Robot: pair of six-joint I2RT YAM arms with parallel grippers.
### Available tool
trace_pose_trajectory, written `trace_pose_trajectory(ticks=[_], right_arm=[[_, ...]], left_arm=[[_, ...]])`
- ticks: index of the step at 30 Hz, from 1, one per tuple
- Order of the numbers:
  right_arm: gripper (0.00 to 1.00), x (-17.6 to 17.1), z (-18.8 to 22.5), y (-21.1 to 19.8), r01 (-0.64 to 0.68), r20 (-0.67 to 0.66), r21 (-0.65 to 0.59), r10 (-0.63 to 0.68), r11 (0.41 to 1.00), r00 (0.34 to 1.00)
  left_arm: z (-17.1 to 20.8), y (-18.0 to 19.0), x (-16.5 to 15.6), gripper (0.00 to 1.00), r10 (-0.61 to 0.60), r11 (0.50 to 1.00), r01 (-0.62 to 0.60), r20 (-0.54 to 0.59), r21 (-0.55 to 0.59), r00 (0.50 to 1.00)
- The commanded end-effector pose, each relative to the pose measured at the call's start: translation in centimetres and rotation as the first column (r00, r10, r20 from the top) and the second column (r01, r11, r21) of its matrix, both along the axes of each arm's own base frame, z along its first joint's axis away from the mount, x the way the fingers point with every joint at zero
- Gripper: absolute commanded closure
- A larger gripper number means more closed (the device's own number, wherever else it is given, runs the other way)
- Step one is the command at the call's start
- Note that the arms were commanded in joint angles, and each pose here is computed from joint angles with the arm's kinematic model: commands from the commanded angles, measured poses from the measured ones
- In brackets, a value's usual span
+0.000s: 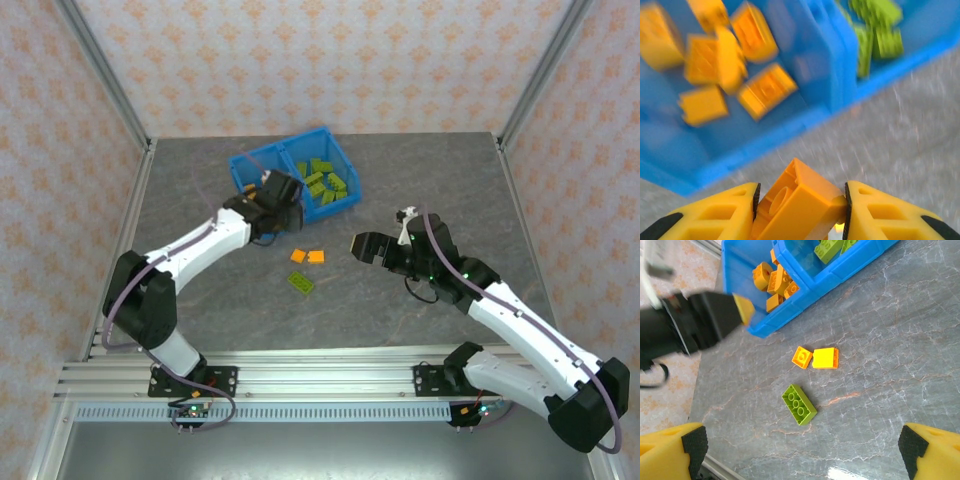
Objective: Sort the legos into containers by color
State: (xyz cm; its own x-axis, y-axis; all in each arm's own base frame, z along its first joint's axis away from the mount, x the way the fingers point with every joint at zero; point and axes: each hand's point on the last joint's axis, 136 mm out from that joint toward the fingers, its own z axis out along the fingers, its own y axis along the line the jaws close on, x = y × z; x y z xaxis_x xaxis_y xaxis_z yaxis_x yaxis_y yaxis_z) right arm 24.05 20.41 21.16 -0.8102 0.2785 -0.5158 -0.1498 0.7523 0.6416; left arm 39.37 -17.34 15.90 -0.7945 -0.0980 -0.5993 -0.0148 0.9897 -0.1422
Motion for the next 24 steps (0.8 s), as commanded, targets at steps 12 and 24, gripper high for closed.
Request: trace_pose_trajectory(ticks=[12, 24], right_arm=[[0.01, -1.1, 1.7, -0.7, 0.025, 0.053, 0.055, -0.028, 0.998, 0.998], [0.01, -1.2, 1.5, -1.4, 0.053, 0.068, 0.047, -0.056, 0.997, 0.996]], left_arm=[[0.1, 8.8, 13.1, 0.68, 0.215, 0.944, -0.221, 0.049, 0.244, 0.975], [1.2, 8.8, 14.6, 0.40, 0.197, 0.948, -0.194, 0.014, 0.251, 0.980]])
